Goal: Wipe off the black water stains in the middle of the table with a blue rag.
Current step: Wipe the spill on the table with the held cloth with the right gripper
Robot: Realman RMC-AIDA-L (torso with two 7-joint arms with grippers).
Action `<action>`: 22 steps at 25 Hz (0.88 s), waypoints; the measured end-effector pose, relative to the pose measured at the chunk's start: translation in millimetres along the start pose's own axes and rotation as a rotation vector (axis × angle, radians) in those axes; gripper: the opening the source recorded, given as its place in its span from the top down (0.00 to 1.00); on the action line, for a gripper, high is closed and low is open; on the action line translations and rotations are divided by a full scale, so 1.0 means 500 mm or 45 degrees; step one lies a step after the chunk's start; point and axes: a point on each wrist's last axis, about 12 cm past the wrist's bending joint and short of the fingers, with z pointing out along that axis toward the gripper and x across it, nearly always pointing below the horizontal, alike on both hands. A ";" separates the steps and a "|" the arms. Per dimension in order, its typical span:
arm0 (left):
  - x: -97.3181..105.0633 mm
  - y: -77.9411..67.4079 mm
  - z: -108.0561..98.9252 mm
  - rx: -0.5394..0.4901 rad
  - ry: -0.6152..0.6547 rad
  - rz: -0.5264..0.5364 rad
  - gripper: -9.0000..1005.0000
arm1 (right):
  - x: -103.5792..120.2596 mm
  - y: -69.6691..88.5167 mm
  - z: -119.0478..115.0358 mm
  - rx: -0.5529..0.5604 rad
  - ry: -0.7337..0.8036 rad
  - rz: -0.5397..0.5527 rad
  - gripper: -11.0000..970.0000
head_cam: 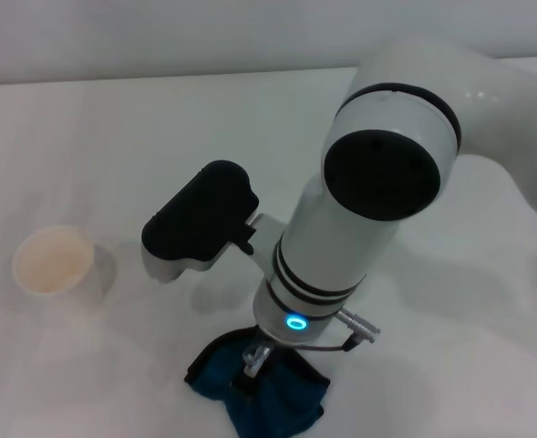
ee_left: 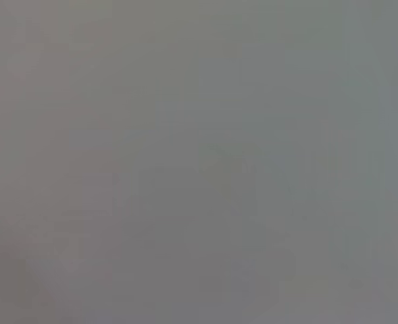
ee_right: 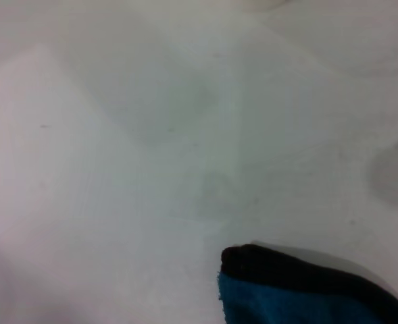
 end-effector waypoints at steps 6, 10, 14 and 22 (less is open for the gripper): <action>0.001 0.001 -0.007 -0.008 0.009 -0.003 0.12 | 0.000 -0.027 -0.011 0.126 0.029 0.043 0.92; 0.001 0.003 -0.014 -0.017 0.016 0.000 0.12 | 0.003 -0.042 -0.027 0.180 0.046 0.065 0.92; 0.002 0.008 -0.022 -0.027 0.025 0.004 0.12 | 0.013 -0.061 -0.051 0.228 0.051 0.099 0.92; 0.002 0.009 -0.026 -0.030 0.030 0.006 0.12 | 0.073 -0.153 -0.082 0.322 0.081 0.257 0.92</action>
